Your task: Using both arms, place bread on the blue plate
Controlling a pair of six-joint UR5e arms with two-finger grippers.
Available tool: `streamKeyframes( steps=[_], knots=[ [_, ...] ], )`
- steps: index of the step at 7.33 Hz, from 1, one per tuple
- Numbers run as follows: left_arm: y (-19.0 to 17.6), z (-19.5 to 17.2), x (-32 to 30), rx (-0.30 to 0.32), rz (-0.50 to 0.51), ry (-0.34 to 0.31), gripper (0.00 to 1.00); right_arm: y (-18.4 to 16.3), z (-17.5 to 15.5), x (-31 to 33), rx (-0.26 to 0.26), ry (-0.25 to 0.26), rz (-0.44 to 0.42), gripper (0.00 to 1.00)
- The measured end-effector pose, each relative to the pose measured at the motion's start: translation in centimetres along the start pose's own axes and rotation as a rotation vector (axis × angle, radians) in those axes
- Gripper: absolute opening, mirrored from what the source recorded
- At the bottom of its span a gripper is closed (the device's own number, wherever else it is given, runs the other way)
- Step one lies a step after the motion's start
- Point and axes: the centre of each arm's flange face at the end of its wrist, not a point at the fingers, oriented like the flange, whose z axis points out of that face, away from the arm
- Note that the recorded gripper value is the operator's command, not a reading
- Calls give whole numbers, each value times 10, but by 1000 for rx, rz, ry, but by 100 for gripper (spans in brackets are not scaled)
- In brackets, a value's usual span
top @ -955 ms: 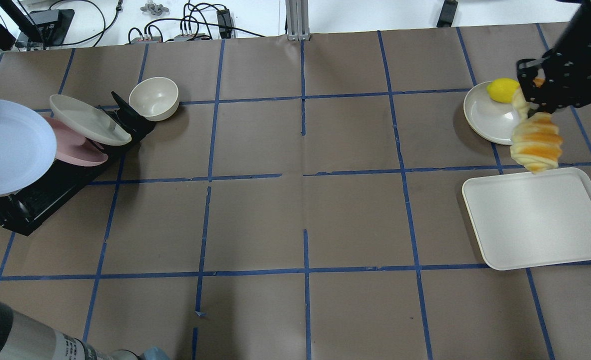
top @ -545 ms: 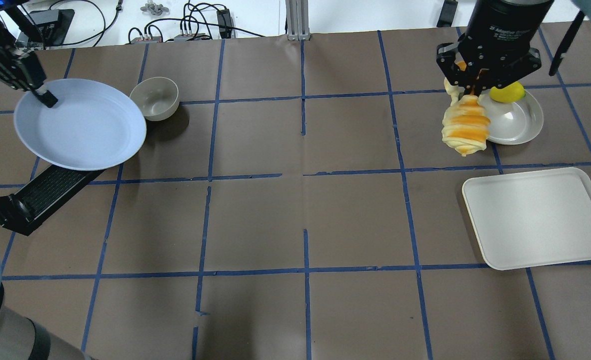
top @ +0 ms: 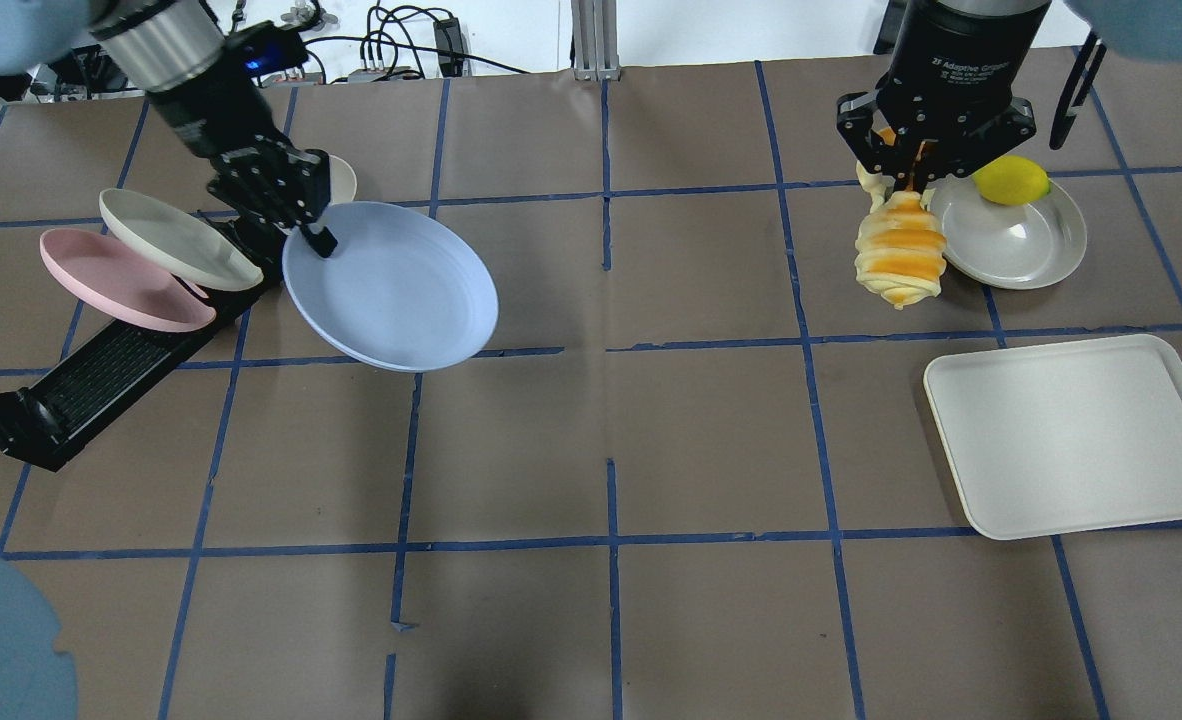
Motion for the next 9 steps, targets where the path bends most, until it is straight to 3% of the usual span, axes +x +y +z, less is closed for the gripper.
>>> streamKeyframes(
  steps=[2,4,7,8,9],
  knots=[
    [-16,71,56,45,7,-43,12,4,2,-14,-1,5,-31,7],
    [-25,113,88,65,17,0,12,7,6,-18,-8,9,-40,7],
    [-52,153,90,99,32,66,14,5,15,-21,-17,11,-46,7],
    [-58,159,89,113,33,74,21,4,17,-21,-16,11,-47,7],
    [-63,163,91,132,34,84,53,2,19,-22,-16,12,-47,7]
  ],
)
